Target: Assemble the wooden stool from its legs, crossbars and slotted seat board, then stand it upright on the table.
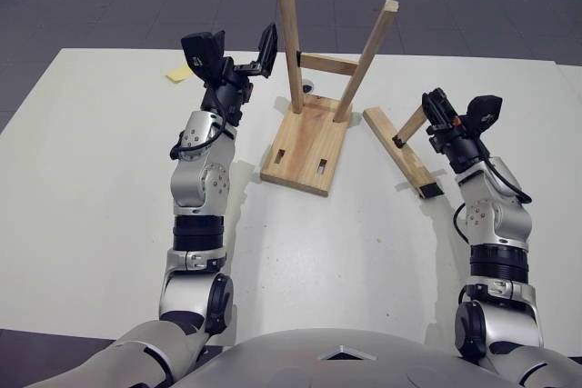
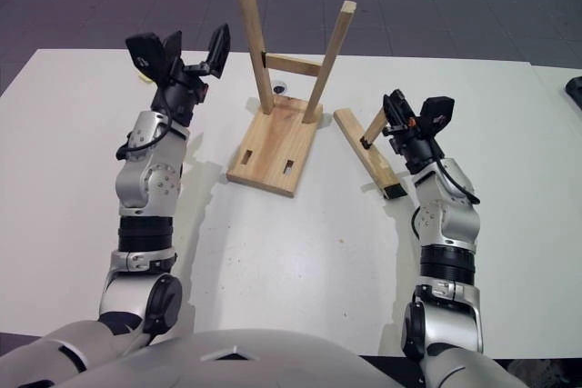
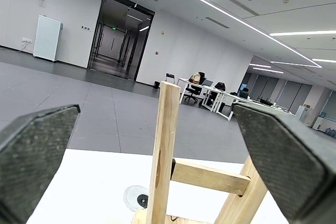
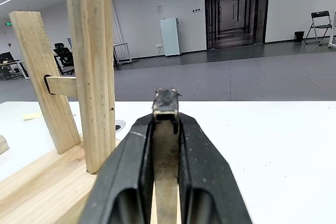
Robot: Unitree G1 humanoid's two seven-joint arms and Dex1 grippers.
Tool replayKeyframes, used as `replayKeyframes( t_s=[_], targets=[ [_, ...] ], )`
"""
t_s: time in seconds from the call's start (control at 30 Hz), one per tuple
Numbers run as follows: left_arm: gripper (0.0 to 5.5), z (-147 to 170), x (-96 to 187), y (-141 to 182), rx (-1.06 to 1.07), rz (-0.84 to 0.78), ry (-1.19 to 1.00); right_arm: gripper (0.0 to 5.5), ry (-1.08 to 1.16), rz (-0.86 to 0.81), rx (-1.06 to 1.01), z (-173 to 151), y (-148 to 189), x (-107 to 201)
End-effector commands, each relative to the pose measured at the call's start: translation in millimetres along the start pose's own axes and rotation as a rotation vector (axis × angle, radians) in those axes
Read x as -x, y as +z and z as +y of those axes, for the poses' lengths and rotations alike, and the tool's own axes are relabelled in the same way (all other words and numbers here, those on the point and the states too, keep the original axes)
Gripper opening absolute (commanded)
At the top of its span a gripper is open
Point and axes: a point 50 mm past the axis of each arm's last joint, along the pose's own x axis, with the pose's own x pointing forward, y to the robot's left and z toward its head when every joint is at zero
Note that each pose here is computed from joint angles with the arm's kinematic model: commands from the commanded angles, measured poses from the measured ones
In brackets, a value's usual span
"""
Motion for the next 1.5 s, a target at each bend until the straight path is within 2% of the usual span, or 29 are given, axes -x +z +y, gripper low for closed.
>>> replayKeyframes(
  t_s=[0.03, 0.3, 0.5, 0.7, 0.8, 0.87, 1.17, 1.2, 1.5],
  targets=[
    [5.4, -0.9, 1.8, -1.7, -0.022, 0.013, -0.005, 0.41, -0.025, 0.049, 0.001, -5.8, -10.4, 3.3],
    [5.4, -4.1, 1.3, -0.2, -0.04, 0.019, -0.027, 0.41, -0.025, 0.126, 0.03, -5.8, -30.0, 0.8],
    [5.4, -4.5, 3.3, 1.0, -0.045, 0.02, -0.027, 0.41, -0.035, 0.192, 0.034, 7.8, -54.6, 14.4],
    [5.4, -5.7, 4.2, 3.4, -0.046, 0.013, -0.016, 0.41, -0.144, 0.307, -0.006, 41.5, -99.5, 38.6],
    [5.4, -7.2, 3.0, 6.7, -0.049, 0.001, -0.018, 0.41, -0.254, 0.462, 0.033, 44.6, -131.3, 53.3],
    [5.4, -6.7, 2.8, 7.6, -0.05, -0.002, -0.014, 0.41, -0.272, 0.508, 0.056, 46.1, -140.7, 60.4],
    [5.4, -8.4, 1.6, 5.0, -0.042, -0.001, -0.01, 0.41, -0.278, 0.363, 0.114, 28.5, -106.0, 36.4],
    [5.4, -8.3, 1.4, 4.8, -0.042, -0.001, -0.009, 0.78, -0.279, 0.35, 0.118, 26.6, -102.5, 33.8],
    [5.4, -8.2, -2.1, 6.2, -0.038, -0.011, -0.011, 2.11, -0.285, 0.282, 0.129, 20.4, -85.3, 20.8]
  ],
)
